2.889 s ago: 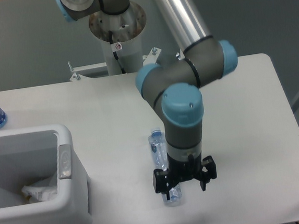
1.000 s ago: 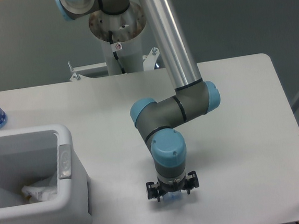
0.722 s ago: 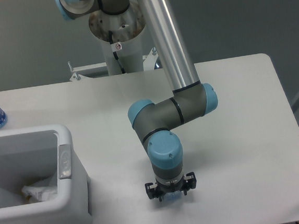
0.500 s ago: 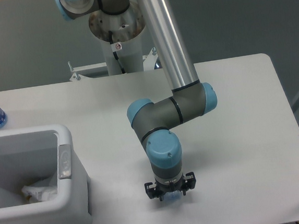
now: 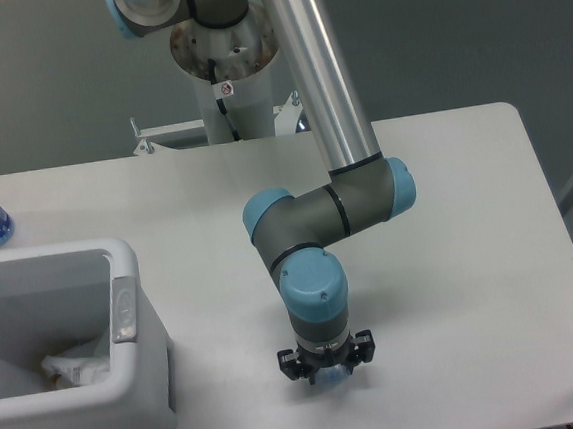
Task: Place the trash in the trash can
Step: 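Lower the gripper onto the bottle's cap end and close it, then lift the water bottle up from the table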
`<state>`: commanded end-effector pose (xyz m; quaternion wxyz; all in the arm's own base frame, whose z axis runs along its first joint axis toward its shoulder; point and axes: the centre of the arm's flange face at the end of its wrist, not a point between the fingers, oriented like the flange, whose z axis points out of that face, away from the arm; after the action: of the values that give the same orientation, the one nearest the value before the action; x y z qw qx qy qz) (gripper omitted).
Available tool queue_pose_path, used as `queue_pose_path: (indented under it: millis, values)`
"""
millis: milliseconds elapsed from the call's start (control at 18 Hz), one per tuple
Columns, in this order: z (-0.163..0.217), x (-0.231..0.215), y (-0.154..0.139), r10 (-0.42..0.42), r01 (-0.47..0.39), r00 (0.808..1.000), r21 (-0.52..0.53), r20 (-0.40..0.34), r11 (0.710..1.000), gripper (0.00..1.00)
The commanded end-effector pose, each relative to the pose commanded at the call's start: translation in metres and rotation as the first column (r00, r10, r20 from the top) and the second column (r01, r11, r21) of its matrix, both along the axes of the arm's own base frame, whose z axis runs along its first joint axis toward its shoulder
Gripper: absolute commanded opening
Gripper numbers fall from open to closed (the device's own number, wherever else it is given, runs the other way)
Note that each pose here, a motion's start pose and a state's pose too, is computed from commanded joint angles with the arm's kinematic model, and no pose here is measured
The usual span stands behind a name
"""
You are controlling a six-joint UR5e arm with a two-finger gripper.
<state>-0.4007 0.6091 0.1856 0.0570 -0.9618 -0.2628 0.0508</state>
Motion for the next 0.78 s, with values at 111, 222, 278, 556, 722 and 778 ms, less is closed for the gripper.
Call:
queue_pose_path:
  millis: [111,222,278,556,722,778]
  values:
    - [0.004,-0.002,0.001,0.001,-0.001,1.0,0.008,-0.005,1.0,0.61]
    - [0.006,-0.003,0.002,0.0,0.0,1.0,0.011,-0.009,1.0,0.61]
    - [0.007,-0.003,0.002,0.0,0.0,1.0,0.012,-0.01,1.0,0.61]
    - [0.026,-0.003,0.001,-0.018,0.019,0.999,0.028,-0.03,0.999,0.61]
    - [0.032,0.0,-0.001,-0.05,0.051,0.998,0.025,-0.031,0.998,0.61]
    - [0.036,0.0,0.0,-0.052,0.053,0.998,0.031,-0.034,0.998,0.61]
